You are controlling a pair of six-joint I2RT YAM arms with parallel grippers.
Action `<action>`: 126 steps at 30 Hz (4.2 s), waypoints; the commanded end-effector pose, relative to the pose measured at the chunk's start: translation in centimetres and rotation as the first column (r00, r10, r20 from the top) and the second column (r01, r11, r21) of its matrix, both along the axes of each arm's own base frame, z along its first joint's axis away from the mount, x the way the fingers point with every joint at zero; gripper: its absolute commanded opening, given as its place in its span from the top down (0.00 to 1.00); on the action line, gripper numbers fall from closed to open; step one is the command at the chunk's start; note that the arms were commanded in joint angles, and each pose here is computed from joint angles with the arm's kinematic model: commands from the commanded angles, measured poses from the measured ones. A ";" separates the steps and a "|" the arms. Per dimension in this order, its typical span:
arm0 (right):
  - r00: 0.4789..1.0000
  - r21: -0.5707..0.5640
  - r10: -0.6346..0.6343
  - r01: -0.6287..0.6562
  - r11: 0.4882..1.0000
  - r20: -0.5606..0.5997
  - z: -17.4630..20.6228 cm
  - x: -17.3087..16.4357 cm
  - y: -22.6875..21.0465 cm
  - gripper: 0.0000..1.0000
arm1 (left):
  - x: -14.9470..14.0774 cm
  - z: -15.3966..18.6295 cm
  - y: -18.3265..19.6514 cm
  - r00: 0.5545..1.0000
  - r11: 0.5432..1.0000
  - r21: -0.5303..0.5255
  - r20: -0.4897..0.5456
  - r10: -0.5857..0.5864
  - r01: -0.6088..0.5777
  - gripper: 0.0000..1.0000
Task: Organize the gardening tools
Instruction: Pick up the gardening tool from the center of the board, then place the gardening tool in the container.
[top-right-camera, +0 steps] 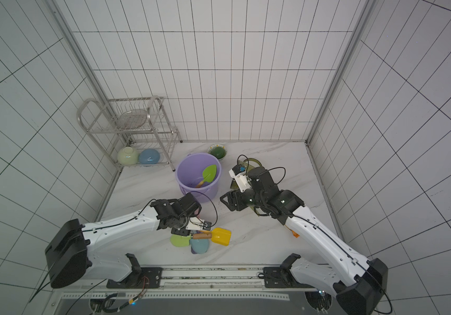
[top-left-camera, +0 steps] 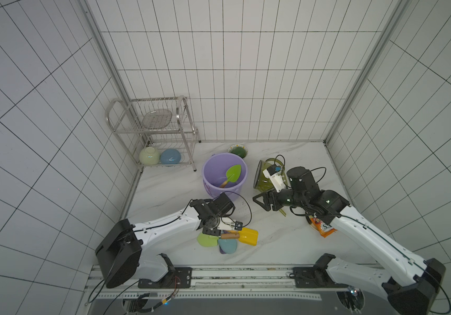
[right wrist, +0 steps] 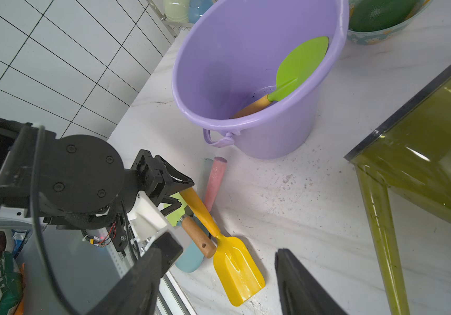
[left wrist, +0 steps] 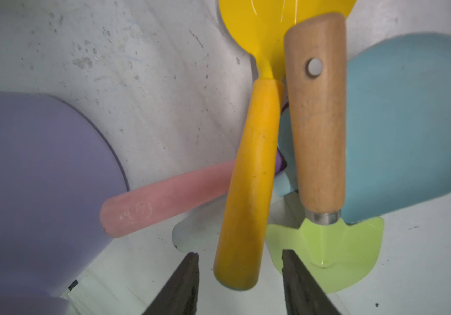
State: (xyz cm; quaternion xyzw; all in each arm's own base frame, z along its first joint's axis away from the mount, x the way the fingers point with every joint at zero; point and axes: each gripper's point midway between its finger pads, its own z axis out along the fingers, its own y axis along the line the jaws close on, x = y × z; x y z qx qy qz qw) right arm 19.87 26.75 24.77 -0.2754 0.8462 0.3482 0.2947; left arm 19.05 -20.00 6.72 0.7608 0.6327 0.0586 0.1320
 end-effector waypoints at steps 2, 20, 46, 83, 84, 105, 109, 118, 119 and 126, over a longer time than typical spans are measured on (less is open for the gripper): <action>1.000 0.019 0.000 0.000 1.000 0.003 -0.1 0.2 0.2 0.31 | 0.6 -0.3 -0.6 1.000 1.000 -0.021 0.027 0.014 -0.014 0.51; 1.000 0.004 -0.013 0.013 1.000 0.006 -1.0 0.7 0.3 0.36 | 1.0 -0.4 -0.9 0.998 0.997 -0.050 0.043 0.053 -0.051 0.88; 0.950 0.235 -0.200 0.257 0.937 -0.241 1.2 3.0 -3.2 0.32 | 3.2 14.0 0.0 0.957 0.809 -0.528 -0.026 0.289 -0.259 1.00; 0.949 0.289 -0.058 0.152 0.945 -0.308 1.4 4.3 0.1 1.00 | 3.1 14.1 0.1 0.950 0.790 -0.542 -0.054 0.306 -0.286 0.79; 0.956 0.282 -0.061 0.146 0.948 -0.288 1.9 4.4 0.0 1.00 | 3.0 14.2 0.1 0.950 0.791 -0.541 -0.054 0.307 -0.286 0.67; 0.958 -0.122 -0.228 0.251 0.960 0.176 10.4 10.6 -1.5 1.00 | -0.5 10.0 2.2 0.955 0.873 -0.386 -0.134 0.266 -0.298 0.37; 0.945 -0.231 -0.204 0.264 0.936 0.255 10.1 11.8 0.3 1.00 | -0.8 9.4 2.1 0.958 0.889 -0.359 -0.129 0.256 -0.286 0.37; 0.965 -0.333 -0.084 0.167 0.928 0.249 7.2 13.1 5.8 1.00 | -1.0 8.2 1.9 0.962 0.914 -0.302 -0.106 0.252 -0.272 0.38; 0.968 -0.340 -0.073 0.154 0.928 0.241 6.7 13.2 6.4 1.00 | -1.0 8.0 1.9 0.962 0.916 -0.295 -0.106 0.252 -0.273 0.38; 0.982 -0.379 -0.018 0.089 0.921 0.186 3.0 13.2 9.5 1.00 | -1.1 7.1 2.0 0.961 0.925 -0.262 -0.106 0.257 -0.277 0.39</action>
